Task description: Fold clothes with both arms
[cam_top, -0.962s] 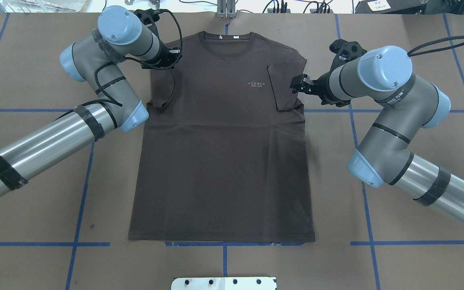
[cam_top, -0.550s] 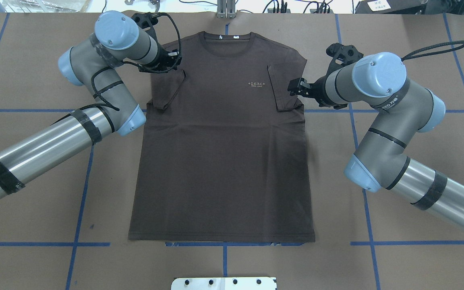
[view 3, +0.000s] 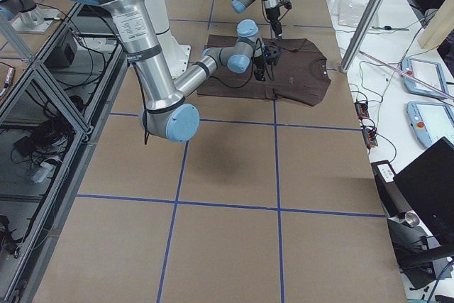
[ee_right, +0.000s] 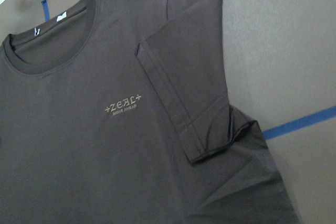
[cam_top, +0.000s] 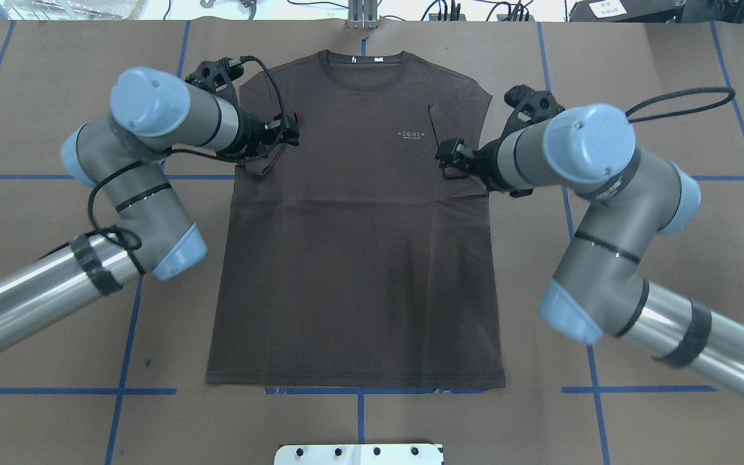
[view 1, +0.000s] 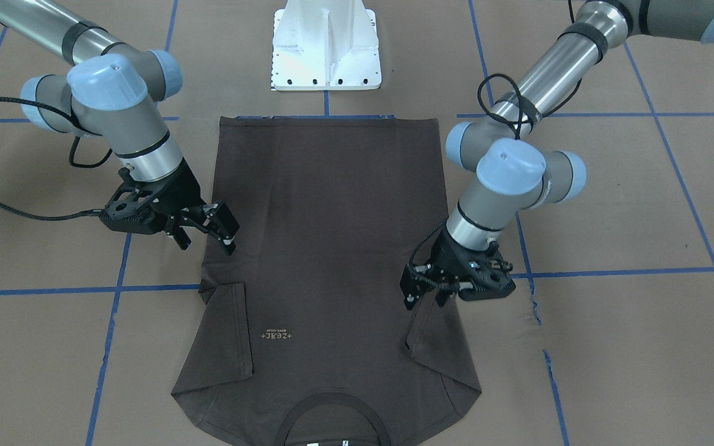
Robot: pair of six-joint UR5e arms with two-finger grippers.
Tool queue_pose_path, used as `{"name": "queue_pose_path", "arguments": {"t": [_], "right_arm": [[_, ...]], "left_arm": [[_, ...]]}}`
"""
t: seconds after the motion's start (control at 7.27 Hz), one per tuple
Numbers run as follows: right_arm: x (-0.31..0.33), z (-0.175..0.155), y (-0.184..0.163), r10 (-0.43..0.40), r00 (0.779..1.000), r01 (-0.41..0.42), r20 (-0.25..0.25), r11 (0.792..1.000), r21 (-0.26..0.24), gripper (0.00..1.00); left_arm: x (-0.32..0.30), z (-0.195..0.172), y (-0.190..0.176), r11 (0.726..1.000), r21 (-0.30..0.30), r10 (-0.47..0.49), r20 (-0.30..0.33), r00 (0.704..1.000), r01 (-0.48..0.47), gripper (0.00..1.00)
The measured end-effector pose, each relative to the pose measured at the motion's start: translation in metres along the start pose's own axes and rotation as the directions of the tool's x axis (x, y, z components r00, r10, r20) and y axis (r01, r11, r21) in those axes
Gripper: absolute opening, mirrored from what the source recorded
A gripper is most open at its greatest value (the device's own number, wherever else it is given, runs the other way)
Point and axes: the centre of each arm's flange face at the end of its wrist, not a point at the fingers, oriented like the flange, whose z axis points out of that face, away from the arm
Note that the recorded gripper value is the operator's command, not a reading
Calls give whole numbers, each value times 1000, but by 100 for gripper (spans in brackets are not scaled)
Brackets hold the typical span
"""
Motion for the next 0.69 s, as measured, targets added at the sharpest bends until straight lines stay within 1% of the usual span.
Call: {"name": "queue_pose_path", "arguments": {"t": [0.14, 0.27, 0.41, 0.55, 0.69], "right_arm": [[-6, -20, 57, 15, 999, -15, -40, 1000, 1, 97], [-3, -41, 109, 31, 996, -31, -80, 1000, 4, 94], [18, -53, 147, 68, 990, -69, -120, 998, -5, 93], [47, -58, 170, 99, 983, -102, -155, 995, -15, 86], [73, -59, 192, 132, 974, -137, -182, 991, -10, 82]], "left_arm": [[0, -21, 37, 999, -35, -33, -24, 999, 32, 72], [-6, -40, 71, 996, -72, -53, -32, 998, 51, 72], [-13, -54, 95, 993, -98, -66, -38, 997, 62, 73], [-18, -62, 106, 991, -112, -74, -40, 996, 69, 73], [-21, -65, 111, 990, -118, -77, -38, 996, 72, 73]]}}
